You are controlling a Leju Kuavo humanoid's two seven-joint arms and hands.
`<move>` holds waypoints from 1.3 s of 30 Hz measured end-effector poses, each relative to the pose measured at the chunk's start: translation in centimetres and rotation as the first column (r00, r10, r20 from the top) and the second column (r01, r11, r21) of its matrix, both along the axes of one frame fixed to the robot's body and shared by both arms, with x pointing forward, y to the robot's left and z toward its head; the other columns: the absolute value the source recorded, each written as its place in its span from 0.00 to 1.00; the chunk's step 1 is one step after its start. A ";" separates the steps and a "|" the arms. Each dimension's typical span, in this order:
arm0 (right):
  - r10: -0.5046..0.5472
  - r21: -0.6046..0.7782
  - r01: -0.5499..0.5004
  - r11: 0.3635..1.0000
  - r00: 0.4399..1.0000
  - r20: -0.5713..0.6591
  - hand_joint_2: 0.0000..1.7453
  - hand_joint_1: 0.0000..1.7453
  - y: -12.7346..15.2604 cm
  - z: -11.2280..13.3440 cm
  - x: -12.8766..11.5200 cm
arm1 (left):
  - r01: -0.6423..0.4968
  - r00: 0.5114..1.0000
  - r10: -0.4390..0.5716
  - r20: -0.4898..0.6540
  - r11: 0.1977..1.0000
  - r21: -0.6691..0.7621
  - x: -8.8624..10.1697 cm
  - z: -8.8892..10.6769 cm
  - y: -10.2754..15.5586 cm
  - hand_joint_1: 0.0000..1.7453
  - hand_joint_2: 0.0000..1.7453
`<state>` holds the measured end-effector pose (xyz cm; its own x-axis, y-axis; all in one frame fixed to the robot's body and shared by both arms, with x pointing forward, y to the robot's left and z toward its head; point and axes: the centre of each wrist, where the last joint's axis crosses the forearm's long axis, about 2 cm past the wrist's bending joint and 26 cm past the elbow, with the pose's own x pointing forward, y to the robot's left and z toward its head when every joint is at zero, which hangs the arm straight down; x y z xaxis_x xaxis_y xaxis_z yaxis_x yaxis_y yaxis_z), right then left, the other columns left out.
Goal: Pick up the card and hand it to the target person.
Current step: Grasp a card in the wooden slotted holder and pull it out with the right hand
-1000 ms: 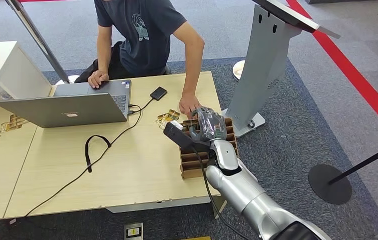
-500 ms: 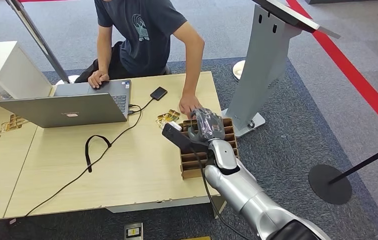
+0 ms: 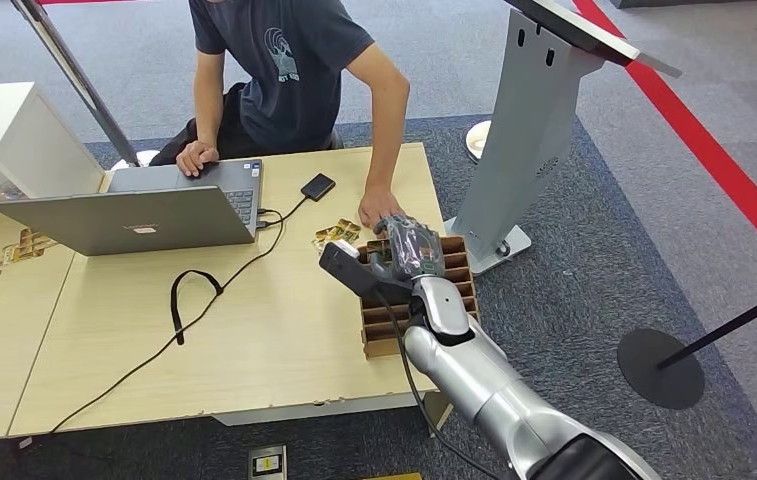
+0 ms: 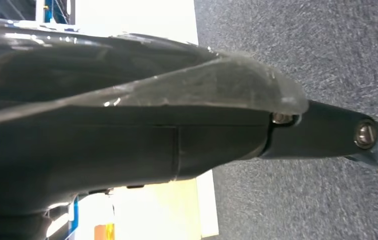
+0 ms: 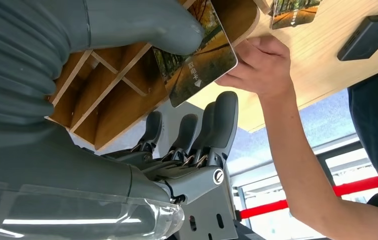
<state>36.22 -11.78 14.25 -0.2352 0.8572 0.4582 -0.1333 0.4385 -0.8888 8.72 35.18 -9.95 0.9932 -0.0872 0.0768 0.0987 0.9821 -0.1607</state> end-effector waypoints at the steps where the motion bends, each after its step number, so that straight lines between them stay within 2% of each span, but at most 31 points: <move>1: -0.001 -0.001 0.001 1.000 1.000 -0.001 1.00 0.46 0.0 0.0 0.0 | -0.001 1.000 0.001 0.000 1.000 0.000 0.0 0.0 0.0 0.00 0.00; 9: -0.009 -0.006 0.009 1.000 1.000 -0.020 1.00 0.46 -0.1 -0.3 0.1 | -0.008 1.000 0.008 -0.004 1.000 0.000 0.0 0.0 0.0 0.00 0.00; 25: -0.022 -0.012 0.021 1.000 0.999 -0.036 1.00 0.61 0.0 -0.6 0.1 | -0.010 1.000 0.010 -0.008 1.000 0.008 0.0 0.0 0.0 0.00 0.00; 34: -0.023 -0.015 0.023 1.000 0.999 -0.032 1.00 0.62 0.0 -0.6 0.1 | -0.012 1.000 0.012 -0.009 1.000 0.011 0.0 0.0 0.0 0.00 0.00; 39: -0.021 -0.019 0.020 1.000 0.999 -0.028 1.00 0.58 0.0 -0.6 0.1 | -0.014 1.000 0.014 -0.010 1.000 0.011 0.0 0.0 0.0 0.00 0.00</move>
<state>36.35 -11.79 13.68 -0.2050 0.8701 0.4482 -0.1494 0.4248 -0.8929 8.72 35.19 -9.96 0.9951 -0.0741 0.0661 0.0834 0.9850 -0.1513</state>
